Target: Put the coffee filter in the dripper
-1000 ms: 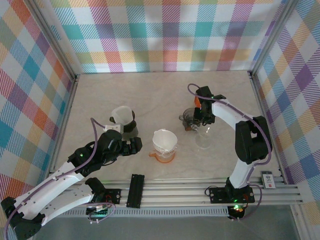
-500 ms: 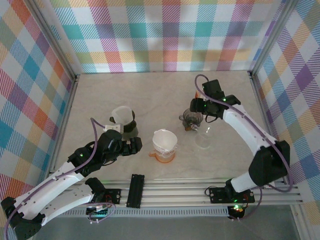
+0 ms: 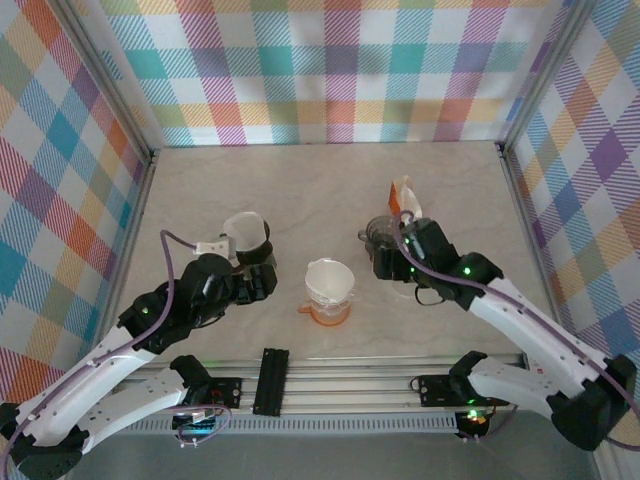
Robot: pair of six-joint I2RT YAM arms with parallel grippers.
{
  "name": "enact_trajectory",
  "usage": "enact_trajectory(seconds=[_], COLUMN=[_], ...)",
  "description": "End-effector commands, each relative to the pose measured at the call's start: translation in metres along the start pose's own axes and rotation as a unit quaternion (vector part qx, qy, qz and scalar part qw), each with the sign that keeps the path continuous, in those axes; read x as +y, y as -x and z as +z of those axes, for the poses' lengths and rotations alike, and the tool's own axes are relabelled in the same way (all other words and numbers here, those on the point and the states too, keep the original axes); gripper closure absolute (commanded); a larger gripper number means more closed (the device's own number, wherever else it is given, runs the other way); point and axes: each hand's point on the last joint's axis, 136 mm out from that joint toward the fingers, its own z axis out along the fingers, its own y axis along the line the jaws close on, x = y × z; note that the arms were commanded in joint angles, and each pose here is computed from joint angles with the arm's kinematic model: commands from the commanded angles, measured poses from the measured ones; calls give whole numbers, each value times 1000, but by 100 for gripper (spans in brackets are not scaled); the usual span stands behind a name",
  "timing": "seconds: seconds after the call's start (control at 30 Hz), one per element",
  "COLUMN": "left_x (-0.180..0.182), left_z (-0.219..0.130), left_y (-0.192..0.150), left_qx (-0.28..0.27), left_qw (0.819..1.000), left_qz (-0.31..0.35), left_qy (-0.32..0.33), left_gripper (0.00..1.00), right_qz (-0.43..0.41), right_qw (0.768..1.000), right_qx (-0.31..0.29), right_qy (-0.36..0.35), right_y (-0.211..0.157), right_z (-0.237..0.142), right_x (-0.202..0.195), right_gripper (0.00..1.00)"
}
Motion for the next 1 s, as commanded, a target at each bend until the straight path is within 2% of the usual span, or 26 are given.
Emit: enact_trajectory(seconds=[0.0, 0.27, 0.63, 0.97], left_x=[6, 12, 18, 19], left_z=[-13, -14, -25, -33], left_y=[15, 12, 21, 27], left_qx=[-25, -25, -41, -52], left_qw=[1000, 999, 998, 998], left_qz=[6, -10, -13, -12], left_qy=[18, 27, 41, 44], left_gripper=[0, 0, 0, 0], right_qz=[-1, -22, -103, -126], right_qw=[1000, 997, 979, 970], right_qx=[-14, -3, 10, -36], right_qy=[15, 76, 174, 204], right_y=[-11, -55, -134, -151], right_z=[-8, -12, 34, 62], right_x=[3, 14, 71, 87], right_gripper=[24, 24, 23, 23])
